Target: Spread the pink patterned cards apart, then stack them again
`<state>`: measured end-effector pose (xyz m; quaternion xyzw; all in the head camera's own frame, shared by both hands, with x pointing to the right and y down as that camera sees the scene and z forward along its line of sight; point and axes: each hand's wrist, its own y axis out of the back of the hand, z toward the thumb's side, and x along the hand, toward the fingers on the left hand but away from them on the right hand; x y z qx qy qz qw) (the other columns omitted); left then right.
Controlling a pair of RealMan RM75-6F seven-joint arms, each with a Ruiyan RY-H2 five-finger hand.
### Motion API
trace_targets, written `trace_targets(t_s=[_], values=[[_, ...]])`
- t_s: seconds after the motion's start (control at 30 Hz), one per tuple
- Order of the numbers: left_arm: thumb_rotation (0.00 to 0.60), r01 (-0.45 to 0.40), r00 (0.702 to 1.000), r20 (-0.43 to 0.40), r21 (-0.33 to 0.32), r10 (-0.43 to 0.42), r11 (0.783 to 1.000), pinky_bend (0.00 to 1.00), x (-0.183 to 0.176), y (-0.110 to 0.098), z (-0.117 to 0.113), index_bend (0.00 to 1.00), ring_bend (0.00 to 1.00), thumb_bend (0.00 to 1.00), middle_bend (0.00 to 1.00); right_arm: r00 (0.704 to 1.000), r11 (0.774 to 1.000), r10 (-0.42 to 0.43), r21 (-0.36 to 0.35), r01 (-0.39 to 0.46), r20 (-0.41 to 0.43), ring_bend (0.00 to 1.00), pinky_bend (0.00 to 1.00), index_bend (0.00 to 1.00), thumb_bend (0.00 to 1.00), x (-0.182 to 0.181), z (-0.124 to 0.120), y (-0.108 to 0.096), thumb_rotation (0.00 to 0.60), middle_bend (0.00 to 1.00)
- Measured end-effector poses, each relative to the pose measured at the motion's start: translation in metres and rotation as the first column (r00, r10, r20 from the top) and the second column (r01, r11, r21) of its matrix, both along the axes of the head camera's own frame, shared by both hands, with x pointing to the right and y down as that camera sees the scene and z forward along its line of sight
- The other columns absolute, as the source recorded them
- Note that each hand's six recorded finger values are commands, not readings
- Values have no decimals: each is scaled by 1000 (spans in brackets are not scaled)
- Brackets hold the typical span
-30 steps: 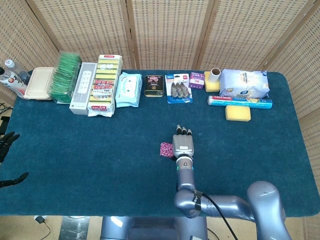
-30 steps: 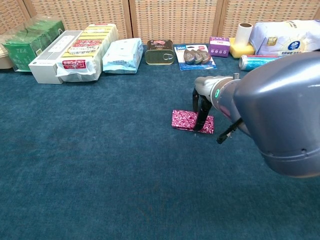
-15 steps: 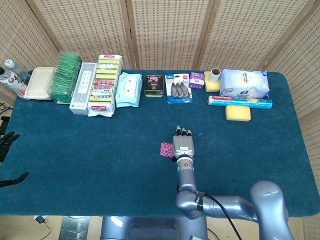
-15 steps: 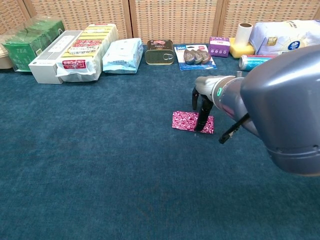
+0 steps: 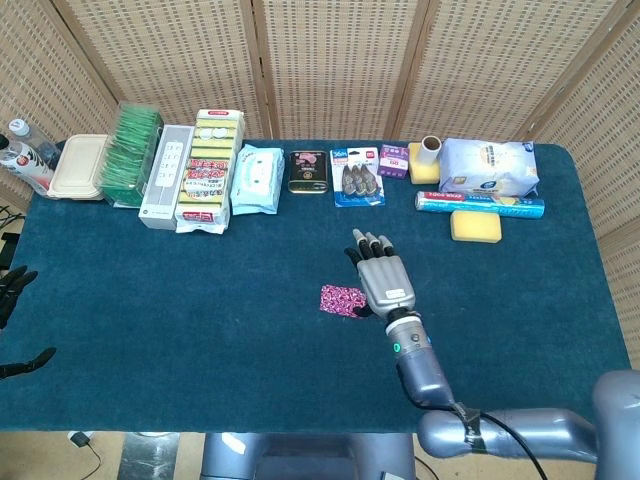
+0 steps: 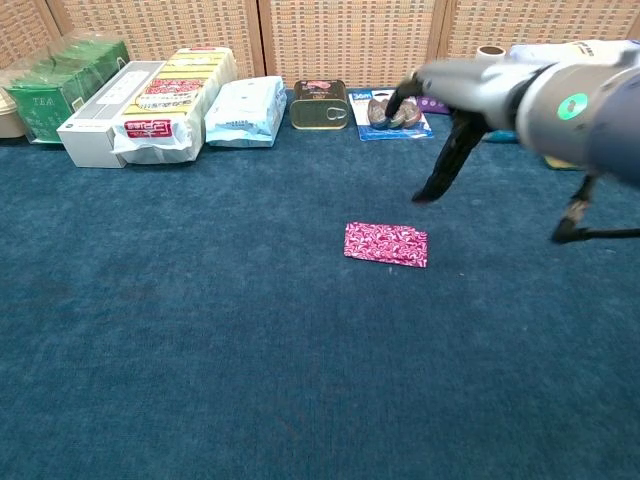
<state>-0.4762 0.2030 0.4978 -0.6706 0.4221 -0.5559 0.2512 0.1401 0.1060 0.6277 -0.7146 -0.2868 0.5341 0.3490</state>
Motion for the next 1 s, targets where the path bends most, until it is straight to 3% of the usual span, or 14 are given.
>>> trace_targets(t_s=[0.23, 0.3, 0.4, 0.6, 0.83, 1.0], values=[[600, -21, 999, 34, 11, 21, 1000, 69, 4, 5, 0, 0, 0, 197, 0, 987, 973, -90, 223, 58, 135, 0, 77, 61, 22, 49, -33, -10, 500, 0], [600, -30, 999, 42, 22, 29, 999, 69, 6, 8, -1, 0, 0, 197, 0, 985, 959, -106, 277, 65, 137, 0, 68, 62, 5, 75, -33, -12, 456, 0], [600, -38, 998, 51, 34, 37, 999, 69, 9, 11, -3, 0, 0, 198, 0, 992, 943, -98, 325, 67, 81, 0, 53, 72, 0, 124, -27, -12, 437, 0], [600, -43, 997, 67, 44, 40, 998, 69, 11, 17, -4, 0, 0, 196, 0, 999, 936, 7, 352, 9, -45, 0, 36, 87, 54, 223, -30, 14, 419, 0], [600, -50, 996, 80, 63, 45, 997, 69, 12, 20, -6, 0, 0, 193, 0, 993, 933, 115, 347, -95, -38, 0, 17, 94, 51, 267, -44, 39, 417, 0], [600, -55, 994, 102, 123, 42, 991, 69, 13, 18, -12, 0, 0, 190, 0, 983, 917, 181, 365, -162, -16, 0, 0, 91, 51, 284, -54, 58, 416, 0]])
